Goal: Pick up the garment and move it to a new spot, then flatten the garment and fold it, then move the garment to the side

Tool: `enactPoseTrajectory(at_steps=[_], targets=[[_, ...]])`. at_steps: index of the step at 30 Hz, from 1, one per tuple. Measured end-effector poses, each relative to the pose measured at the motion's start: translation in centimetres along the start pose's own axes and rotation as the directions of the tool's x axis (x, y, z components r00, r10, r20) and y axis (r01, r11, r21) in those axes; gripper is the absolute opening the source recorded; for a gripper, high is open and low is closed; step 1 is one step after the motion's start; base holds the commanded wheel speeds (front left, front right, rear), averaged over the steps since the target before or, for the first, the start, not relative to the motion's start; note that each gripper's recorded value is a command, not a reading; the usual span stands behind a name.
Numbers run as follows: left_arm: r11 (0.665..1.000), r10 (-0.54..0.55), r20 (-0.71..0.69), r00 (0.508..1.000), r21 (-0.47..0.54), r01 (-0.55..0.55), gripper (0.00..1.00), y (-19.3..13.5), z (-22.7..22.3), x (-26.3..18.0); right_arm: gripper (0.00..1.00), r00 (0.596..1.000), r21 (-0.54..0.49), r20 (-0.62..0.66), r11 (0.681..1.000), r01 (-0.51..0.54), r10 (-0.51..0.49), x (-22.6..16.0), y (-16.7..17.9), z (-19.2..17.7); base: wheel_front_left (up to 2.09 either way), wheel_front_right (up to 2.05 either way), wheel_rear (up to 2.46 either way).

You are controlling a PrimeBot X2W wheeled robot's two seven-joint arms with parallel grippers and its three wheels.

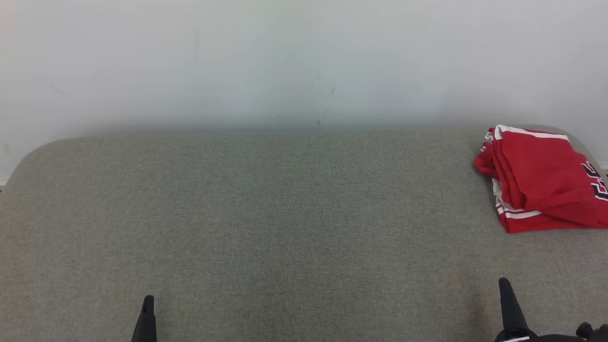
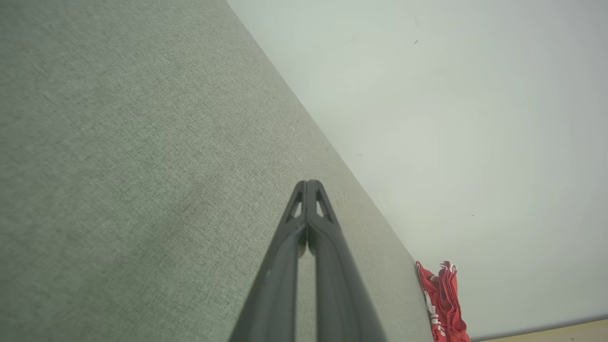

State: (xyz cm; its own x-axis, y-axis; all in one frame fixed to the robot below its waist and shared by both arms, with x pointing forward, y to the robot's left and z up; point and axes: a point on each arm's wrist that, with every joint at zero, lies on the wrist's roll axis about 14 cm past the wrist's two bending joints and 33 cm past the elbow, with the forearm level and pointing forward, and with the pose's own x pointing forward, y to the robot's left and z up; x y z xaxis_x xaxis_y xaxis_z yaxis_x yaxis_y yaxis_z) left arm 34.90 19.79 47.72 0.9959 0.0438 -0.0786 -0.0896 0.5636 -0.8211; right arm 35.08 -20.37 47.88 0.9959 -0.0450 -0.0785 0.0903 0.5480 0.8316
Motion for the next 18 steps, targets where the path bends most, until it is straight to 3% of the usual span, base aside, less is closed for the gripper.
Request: enactPoseTrajectory(at_steps=[18], targets=[[0.982,-0.022,-0.013,1.0,-0.189,0.019,0.0,-0.88,-0.01,0.77,0.0,1.0,0.186,0.006,0.982,-0.008,0.007,0.31,0.21,0.72,0.0,0.0,0.0]])
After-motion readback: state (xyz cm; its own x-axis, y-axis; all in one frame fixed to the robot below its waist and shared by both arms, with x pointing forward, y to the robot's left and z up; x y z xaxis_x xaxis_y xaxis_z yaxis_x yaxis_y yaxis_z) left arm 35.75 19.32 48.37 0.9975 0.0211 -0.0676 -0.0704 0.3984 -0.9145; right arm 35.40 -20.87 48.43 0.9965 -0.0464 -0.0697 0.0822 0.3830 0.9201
